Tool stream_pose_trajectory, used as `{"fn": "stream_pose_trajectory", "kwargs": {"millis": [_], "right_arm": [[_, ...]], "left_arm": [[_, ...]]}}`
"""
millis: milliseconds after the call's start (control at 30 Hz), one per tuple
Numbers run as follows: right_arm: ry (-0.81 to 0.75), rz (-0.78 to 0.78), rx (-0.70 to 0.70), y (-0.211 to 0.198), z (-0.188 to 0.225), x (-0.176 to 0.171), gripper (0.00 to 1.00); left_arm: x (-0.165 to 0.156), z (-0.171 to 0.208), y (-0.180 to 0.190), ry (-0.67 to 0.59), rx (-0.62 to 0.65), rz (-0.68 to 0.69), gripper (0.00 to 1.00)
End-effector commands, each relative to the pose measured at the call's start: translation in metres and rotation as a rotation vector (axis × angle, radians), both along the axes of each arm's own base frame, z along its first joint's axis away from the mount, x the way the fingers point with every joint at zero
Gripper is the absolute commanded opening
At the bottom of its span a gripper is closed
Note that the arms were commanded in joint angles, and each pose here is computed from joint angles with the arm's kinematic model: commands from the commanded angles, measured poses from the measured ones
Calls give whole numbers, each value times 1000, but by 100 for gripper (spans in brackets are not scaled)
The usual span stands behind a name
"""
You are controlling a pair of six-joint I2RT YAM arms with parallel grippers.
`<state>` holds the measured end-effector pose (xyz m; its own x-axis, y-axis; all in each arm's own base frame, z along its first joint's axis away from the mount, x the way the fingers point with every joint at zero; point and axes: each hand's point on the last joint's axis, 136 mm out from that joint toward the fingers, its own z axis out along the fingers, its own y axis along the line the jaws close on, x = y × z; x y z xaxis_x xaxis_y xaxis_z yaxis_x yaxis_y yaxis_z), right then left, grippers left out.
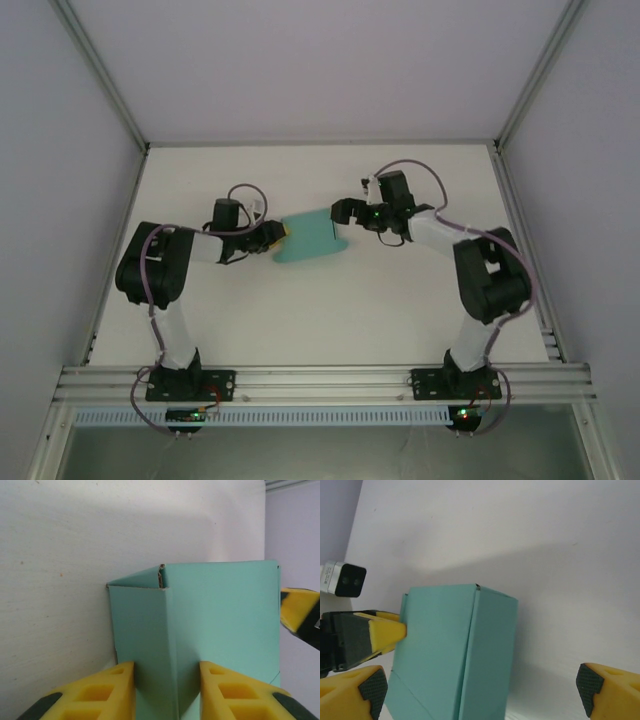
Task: Assemble paper box
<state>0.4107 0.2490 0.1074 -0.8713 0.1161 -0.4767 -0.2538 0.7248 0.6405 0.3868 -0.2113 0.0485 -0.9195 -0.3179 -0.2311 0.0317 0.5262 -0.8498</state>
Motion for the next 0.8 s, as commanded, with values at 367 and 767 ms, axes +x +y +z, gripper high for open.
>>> {"fn": "stream_pose_trajectory", "kwargs": {"millis": [367,767], "right_arm": [[263,187,288,63,-15,-8,79],[228,222,431,80,20,-9,44]], "left_arm": [[-17,-42,14,117,18,17,30],[4,11,-3,-75,-20,-38,40]]}}
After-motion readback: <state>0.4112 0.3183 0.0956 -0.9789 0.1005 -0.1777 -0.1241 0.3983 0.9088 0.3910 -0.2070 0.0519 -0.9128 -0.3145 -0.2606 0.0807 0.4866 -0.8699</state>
